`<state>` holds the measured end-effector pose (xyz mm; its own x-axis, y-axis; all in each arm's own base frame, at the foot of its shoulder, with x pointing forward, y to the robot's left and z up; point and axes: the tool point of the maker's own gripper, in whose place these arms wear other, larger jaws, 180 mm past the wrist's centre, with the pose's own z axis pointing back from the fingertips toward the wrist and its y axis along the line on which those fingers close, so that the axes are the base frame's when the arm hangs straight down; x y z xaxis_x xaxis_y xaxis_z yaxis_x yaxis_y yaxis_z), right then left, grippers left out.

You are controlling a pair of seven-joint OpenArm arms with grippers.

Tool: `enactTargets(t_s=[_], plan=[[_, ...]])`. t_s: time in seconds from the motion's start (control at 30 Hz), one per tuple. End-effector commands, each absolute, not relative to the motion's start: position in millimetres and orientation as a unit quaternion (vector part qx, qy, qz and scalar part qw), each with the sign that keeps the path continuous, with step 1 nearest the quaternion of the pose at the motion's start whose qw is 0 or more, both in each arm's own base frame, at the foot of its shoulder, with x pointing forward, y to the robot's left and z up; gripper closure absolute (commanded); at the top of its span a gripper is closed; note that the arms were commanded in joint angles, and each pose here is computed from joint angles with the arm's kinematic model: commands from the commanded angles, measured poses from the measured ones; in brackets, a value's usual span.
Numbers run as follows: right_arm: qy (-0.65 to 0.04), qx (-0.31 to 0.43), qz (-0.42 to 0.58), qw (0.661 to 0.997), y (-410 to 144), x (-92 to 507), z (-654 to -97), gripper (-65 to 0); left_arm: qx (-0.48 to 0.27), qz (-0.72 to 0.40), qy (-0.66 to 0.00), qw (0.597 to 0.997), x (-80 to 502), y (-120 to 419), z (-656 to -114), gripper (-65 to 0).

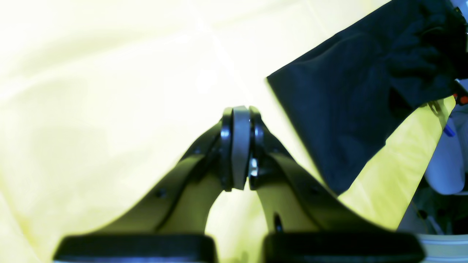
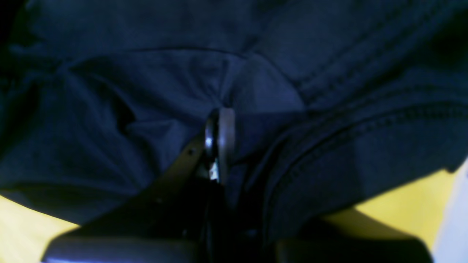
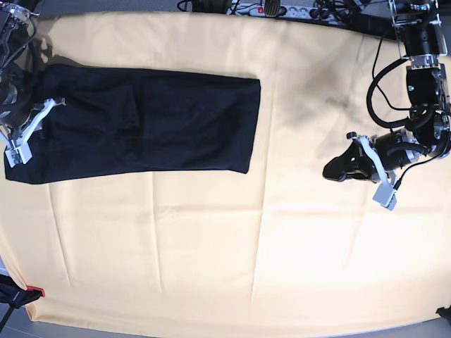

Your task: Fold the T-shirt properly

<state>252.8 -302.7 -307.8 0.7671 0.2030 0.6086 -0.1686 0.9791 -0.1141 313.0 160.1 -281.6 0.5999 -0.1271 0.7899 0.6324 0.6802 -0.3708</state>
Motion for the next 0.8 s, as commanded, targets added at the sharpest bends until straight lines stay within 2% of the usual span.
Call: enactTargets(t_s=[0.0,0.07,0.27,0.43,0.53,0.6,0.77], plan=[[-0.354,-0.046,0.105,0.928,-308,262,-287,0.0,-0.329,-0.232,-0.403,0.822,317,162,-268,0.0],[-0.370,-0.041,0.101,0.923,-302,265,-278,0.0,-0.331,-0.230,-0.397,0.824,313,162,-273,0.0],[-0.434,0.069,0.155,0.885,-233,262,-244,0.0,-0.338,-0.221,-0.384,0.830,303,161,-284,0.0],[-0.501,0.196,0.221,0.813,-151,239,-203,0.0,-0.340,-0.217,-0.378,0.833,299,161,-289,0.0],[-0.539,0.249,0.224,0.773,-123,233,-188,0.0,-0.340,-0.217,-0.378,0.833,299,161,-289,0.0],[-0.547,0.261,0.214,0.766,-112,235,-190,0.0,-0.340,-0.217,-0.378,0.833,299,161,-289,0.0],[-0.523,0.249,0.219,0.785,-83,240,-215,0.0,-0.340,-0.217,-0.378,0.833,299,161,-289,0.0]])
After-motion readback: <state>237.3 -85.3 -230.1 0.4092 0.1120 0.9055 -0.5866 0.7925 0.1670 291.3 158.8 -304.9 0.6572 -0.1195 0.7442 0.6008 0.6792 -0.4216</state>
